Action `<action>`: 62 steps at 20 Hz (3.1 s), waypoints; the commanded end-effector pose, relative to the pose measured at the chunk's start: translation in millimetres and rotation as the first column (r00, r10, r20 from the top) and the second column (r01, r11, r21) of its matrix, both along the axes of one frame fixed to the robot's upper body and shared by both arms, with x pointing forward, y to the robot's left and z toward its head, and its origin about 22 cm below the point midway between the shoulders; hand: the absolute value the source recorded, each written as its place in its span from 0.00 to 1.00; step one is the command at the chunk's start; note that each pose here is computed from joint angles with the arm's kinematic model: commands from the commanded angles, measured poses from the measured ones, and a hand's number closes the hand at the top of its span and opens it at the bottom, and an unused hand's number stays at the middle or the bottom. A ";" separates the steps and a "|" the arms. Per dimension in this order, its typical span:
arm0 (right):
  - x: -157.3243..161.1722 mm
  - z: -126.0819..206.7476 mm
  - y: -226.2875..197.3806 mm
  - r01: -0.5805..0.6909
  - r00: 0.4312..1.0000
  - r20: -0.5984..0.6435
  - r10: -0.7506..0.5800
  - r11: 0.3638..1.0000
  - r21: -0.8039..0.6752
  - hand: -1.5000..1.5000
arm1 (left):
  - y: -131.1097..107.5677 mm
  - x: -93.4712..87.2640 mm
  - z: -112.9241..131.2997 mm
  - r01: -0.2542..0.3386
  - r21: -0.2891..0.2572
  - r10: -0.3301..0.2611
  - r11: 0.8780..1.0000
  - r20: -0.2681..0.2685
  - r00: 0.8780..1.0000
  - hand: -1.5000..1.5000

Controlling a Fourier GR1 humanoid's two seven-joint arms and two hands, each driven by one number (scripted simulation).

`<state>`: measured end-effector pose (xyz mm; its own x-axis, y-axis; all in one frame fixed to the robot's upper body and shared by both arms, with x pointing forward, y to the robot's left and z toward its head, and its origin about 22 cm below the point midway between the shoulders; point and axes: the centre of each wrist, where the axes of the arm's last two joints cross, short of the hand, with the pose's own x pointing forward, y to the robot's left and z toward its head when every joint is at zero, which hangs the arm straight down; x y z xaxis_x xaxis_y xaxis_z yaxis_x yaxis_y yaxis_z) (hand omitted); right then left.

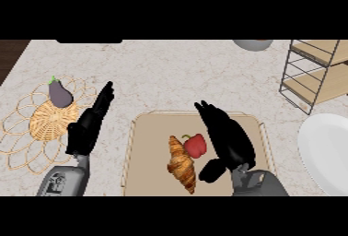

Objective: Pick the bell pepper from the tray and place it in the tiered shelf

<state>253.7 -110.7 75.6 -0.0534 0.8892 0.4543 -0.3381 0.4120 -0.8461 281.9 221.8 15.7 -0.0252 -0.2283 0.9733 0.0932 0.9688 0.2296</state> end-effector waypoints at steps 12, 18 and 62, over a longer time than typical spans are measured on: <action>14.0 -18.4 -3.7 -0.002 0.999 -0.034 0.002 1.000 0.002 0.00 | 12.8 8.6 8.8 0.008 0.006 -0.008 1.000 -0.006 1.000 0.50; 18.1 -58.7 -13.1 -0.018 0.999 -0.043 0.018 1.000 -0.012 0.00 | -11.0 -16.0 -6.0 0.007 -0.005 -0.007 1.000 -0.014 1.000 0.50; -2.2 267.8 -212.7 0.217 0.963 0.130 -0.238 0.963 0.158 1.00 | 8.5 6.8 -2.5 0.001 0.013 -0.001 1.000 0.002 1.000 0.50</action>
